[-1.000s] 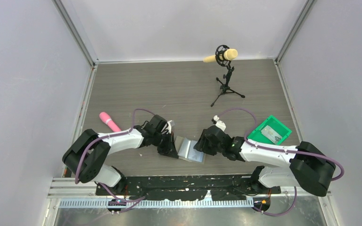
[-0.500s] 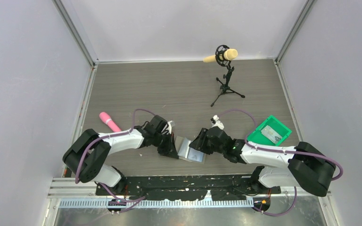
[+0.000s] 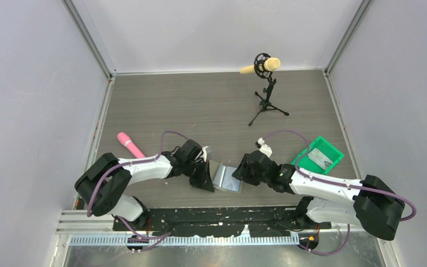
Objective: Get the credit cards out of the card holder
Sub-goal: Remove the credit card from the card holder.
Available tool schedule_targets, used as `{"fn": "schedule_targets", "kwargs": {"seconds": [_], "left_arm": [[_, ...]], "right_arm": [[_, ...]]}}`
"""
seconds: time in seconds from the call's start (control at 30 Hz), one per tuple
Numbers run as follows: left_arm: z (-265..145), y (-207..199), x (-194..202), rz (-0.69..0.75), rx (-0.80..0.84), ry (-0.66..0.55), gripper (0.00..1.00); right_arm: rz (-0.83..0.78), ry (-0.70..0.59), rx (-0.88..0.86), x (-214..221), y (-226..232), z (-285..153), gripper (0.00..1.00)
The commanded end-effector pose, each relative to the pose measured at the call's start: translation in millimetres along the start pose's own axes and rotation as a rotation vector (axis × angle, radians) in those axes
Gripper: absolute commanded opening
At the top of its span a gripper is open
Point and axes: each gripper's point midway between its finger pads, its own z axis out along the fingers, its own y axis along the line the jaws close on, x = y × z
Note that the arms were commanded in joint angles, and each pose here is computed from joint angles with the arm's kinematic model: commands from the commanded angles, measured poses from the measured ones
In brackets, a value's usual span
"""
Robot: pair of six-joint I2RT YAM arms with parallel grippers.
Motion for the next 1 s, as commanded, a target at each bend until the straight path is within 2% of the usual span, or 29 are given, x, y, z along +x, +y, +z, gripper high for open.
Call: {"fn": "schedule_targets", "kwargs": {"seconds": [0.0, 0.13, 0.4, 0.5, 0.63, 0.83, 0.97], "left_arm": [[0.0, -8.1, -5.0, 0.008, 0.035, -0.021, 0.00], [-11.5, -12.6, -7.9, 0.029, 0.016, -0.046, 0.01], [-47.0, -8.6, -20.6, 0.073, -0.117, -0.139, 0.46], [-55.3, 0.0, -26.9, 0.076, -0.164, -0.169, 0.56], [-58.5, 13.5, -35.8, 0.060, -0.204, -0.174, 0.59], [-54.1, 12.9, -44.5, 0.085, -0.167, -0.163, 0.59], [-47.4, 9.1, -45.7, 0.098, -0.130, -0.151, 0.51]], "right_arm": [[0.009, -0.045, -0.010, -8.9, 5.9, -0.2, 0.49], [0.009, -0.044, -0.042, -8.7, 13.2, 3.4, 0.48], [0.000, -0.024, -0.010, -3.5, 6.7, 12.2, 0.47], [-0.002, -0.027, 0.002, -3.3, 3.7, 14.7, 0.47], [-0.006, -0.021, 0.002, -2.0, 4.2, 16.8, 0.47], [-0.009, -0.020, 0.002, -1.9, 4.5, 17.2, 0.47], [-0.010, -0.022, -0.002, -2.4, 5.2, 17.4, 0.47]]}}
